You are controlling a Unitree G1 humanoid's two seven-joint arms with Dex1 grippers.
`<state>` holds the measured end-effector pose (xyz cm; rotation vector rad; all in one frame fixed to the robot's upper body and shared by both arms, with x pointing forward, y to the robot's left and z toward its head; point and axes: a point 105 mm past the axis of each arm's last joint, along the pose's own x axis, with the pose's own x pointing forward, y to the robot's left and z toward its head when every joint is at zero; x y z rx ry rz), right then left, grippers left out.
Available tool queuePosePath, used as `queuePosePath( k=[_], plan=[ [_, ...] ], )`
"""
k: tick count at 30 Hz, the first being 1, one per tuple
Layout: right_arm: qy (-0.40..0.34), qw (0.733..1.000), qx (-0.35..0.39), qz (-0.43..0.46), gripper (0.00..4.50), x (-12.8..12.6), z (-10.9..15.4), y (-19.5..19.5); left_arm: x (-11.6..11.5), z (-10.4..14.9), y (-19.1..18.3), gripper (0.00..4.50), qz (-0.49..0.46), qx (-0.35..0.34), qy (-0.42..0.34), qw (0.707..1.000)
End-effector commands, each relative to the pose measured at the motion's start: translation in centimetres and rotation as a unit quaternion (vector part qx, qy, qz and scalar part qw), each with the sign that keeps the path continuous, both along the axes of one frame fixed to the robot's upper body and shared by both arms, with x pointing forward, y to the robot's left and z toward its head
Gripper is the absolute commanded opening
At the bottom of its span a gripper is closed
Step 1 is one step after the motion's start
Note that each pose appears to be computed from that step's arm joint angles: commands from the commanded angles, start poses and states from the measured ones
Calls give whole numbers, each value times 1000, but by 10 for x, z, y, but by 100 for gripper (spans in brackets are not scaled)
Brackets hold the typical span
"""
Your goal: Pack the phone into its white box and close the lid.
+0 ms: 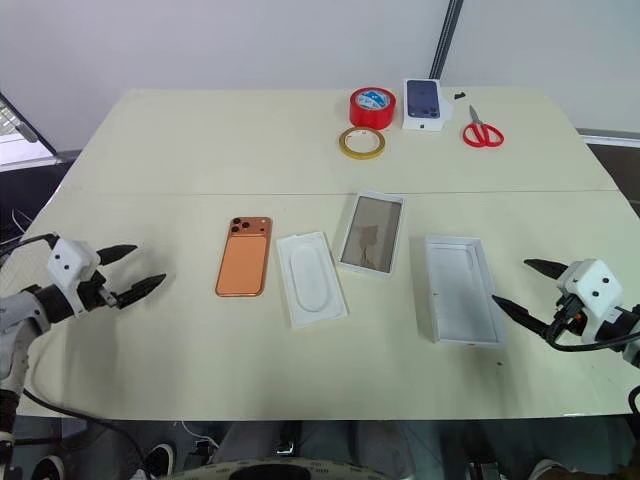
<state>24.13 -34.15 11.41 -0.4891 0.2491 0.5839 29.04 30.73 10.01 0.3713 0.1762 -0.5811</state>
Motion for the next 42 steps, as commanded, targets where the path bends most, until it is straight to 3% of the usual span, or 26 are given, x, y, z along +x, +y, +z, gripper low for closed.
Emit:
queuePosePath(
  k=[1, 6, 17, 33, 38, 42],
  plan=[
    [-19, 1000, -15, -9, 449, -4, 15, -14, 1, 15, 2, 446, -2, 11, -35, 999],
    [-30, 1000, -7, 2, 449, -1, 19, -2, 4, 14, -7, 446, -10, 19, -22, 1000],
    [-41, 999, 3, 24, 449, 5, 19, 19, 9, 30, -17, 446, -33, -35, -49, 998],
    [-46, 998, 0, 34, 449, 12, 21, 22, 13, 31, -27, 446, -43, -30, -29, 998],
    [-55, 996, -3, 68, 449, 23, 30, 40, 21, 46, -49, 446, -57, -72, -19, 996],
    [-73, 992, -1, 104, 449, 33, 40, 64, 27, 48, -69, 446, -56, -57, -33, 996]
  ],
)
